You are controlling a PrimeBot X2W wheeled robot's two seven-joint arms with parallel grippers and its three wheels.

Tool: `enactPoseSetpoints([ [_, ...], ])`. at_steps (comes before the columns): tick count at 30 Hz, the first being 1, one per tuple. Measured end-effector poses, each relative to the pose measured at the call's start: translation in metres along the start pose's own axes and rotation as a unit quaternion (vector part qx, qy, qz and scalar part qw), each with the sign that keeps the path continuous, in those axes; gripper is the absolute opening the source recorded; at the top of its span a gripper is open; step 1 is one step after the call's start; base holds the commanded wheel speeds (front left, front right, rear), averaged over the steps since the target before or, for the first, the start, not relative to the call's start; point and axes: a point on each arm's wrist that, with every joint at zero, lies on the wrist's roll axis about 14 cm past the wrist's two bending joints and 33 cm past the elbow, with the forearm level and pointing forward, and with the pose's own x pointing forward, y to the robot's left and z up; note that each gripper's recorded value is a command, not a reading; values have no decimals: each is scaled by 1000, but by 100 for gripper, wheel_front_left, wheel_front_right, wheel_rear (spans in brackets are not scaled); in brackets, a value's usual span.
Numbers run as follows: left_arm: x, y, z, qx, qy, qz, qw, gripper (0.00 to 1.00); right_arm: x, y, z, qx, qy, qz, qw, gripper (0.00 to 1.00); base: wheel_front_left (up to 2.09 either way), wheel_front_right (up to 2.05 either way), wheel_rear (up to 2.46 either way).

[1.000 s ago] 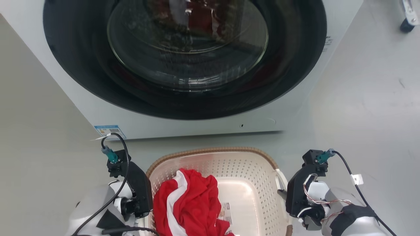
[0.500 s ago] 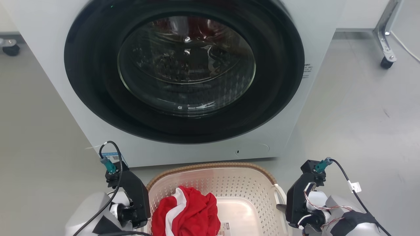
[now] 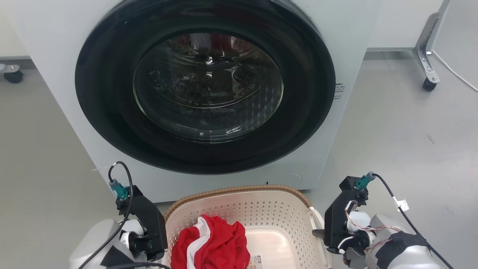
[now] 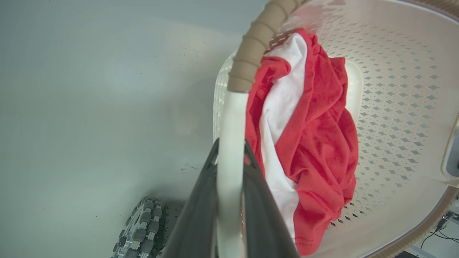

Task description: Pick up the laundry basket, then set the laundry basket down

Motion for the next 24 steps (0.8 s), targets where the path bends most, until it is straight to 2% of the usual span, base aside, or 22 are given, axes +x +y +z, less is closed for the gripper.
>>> enactPoseSetpoints([
  [24,-1,-1,-9,-4,11,-4,1000,0,-5,2,-5,9,12,5,1000,0,0,0,0],
])
